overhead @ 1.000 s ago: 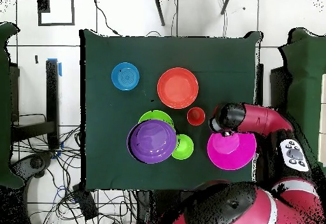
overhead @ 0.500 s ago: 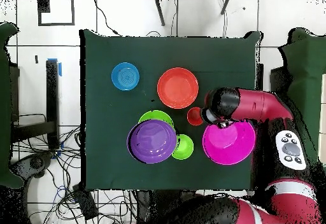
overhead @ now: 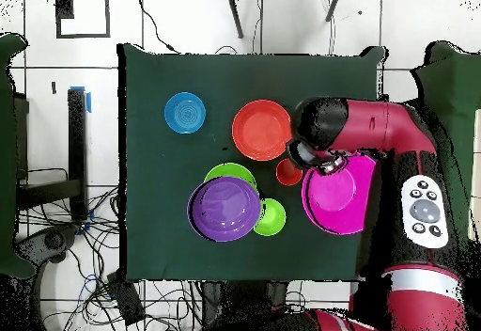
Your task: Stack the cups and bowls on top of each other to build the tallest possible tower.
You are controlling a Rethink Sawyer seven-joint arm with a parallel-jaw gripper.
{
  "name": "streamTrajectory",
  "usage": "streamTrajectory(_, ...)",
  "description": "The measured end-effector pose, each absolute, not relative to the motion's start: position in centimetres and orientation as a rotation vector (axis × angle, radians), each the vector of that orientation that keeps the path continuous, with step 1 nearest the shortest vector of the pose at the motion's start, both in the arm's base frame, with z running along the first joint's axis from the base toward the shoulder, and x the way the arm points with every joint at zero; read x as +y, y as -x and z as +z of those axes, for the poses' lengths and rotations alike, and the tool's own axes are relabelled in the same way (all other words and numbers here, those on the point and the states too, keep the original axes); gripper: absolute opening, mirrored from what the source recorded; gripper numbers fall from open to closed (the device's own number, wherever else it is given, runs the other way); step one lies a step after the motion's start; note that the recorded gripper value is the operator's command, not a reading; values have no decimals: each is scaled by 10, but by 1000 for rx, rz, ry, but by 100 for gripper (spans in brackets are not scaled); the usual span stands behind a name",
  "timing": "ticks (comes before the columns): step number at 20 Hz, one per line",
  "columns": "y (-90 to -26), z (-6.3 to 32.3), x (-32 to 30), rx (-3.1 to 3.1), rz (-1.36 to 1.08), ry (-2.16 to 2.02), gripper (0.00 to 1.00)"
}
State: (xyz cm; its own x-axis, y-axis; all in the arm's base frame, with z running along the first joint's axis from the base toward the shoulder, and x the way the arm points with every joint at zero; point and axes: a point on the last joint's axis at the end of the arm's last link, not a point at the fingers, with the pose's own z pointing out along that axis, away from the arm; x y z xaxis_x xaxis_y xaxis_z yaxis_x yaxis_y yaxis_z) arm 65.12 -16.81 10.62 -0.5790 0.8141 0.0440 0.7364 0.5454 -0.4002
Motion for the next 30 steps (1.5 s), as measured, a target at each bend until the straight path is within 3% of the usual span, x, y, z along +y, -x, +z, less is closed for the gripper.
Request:
streamTrajectory(10, -674, 154, -151, -2554, 485, 1309, 0)
streamTrajectory(22, -699, 210, -90, -2621, 339, 1330, 0)
streamTrajectory(30, -703, 219, -35, -2643, 275, 1274, 0)
